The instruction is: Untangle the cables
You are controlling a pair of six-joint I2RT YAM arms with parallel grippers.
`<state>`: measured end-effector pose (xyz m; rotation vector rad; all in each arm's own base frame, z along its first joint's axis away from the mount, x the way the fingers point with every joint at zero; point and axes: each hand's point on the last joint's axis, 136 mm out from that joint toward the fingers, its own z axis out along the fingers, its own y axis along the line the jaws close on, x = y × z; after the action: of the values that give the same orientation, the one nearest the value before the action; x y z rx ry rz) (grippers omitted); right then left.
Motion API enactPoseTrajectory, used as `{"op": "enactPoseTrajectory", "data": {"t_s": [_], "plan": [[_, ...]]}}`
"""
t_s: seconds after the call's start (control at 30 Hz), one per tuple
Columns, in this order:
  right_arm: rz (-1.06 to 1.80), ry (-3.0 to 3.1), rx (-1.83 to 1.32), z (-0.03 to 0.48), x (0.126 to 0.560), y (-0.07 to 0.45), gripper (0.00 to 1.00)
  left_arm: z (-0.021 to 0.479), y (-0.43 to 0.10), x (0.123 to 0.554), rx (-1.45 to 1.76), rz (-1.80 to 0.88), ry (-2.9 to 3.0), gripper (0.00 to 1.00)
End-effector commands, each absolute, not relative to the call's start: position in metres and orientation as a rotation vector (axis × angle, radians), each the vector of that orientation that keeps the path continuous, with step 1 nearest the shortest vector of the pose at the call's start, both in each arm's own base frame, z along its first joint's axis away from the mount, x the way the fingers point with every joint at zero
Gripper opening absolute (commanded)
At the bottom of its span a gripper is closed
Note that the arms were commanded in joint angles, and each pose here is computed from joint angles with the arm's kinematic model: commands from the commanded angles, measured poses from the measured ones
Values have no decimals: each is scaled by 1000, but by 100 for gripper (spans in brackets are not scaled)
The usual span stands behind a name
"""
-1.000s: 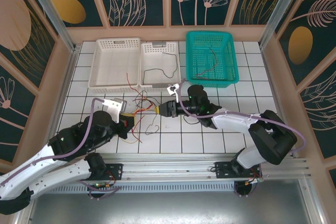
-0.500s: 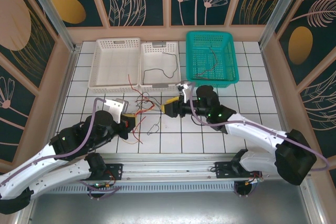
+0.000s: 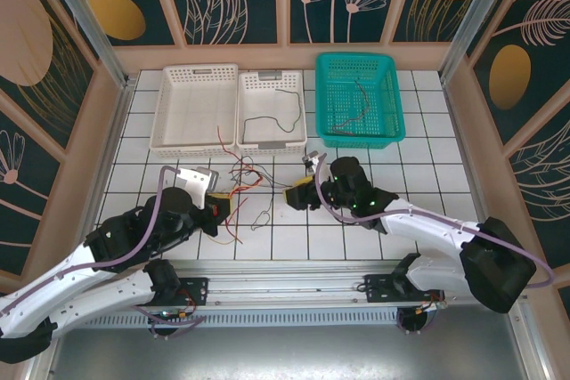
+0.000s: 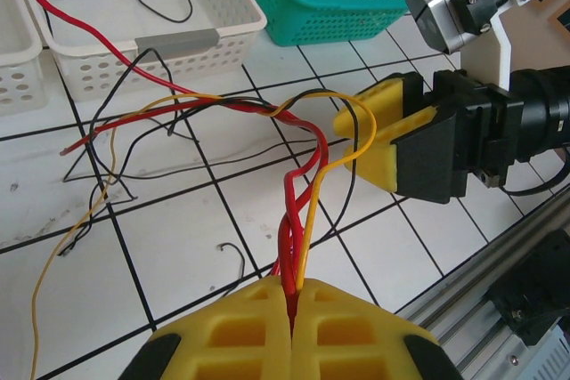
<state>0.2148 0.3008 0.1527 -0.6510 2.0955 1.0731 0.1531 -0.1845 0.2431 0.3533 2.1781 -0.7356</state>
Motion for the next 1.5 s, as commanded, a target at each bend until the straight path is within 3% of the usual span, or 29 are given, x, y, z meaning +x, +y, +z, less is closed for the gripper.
{"op": "enactPoseTrajectory", "data": {"t_s": [0.0,0.43,0.53,0.67,0.73,0.93,1.2,1.47], "plan": [[1032,2000,-667,164,224,306,59,248,-189,155,370,-749,2150,0],[932,2041,-766,134,238,332,55,249,-189,154,377,-759,2146,0],[926,2036,-764,137,241,334,46,249,-189,153,379,-762,2144,0],[917,2046,-761,137,240,331,9,251,-189,153,376,-769,2136,0],[925,2049,-755,141,236,327,0,252,-188,153,373,-770,2132,0],[880,2088,-604,174,240,291,0,254,-187,152,371,-776,2123,0],[842,1993,-231,276,264,190,0,247,-191,154,382,-755,2155,0],[799,1915,-136,353,259,147,0,247,-190,154,380,-750,2155,0]]}}
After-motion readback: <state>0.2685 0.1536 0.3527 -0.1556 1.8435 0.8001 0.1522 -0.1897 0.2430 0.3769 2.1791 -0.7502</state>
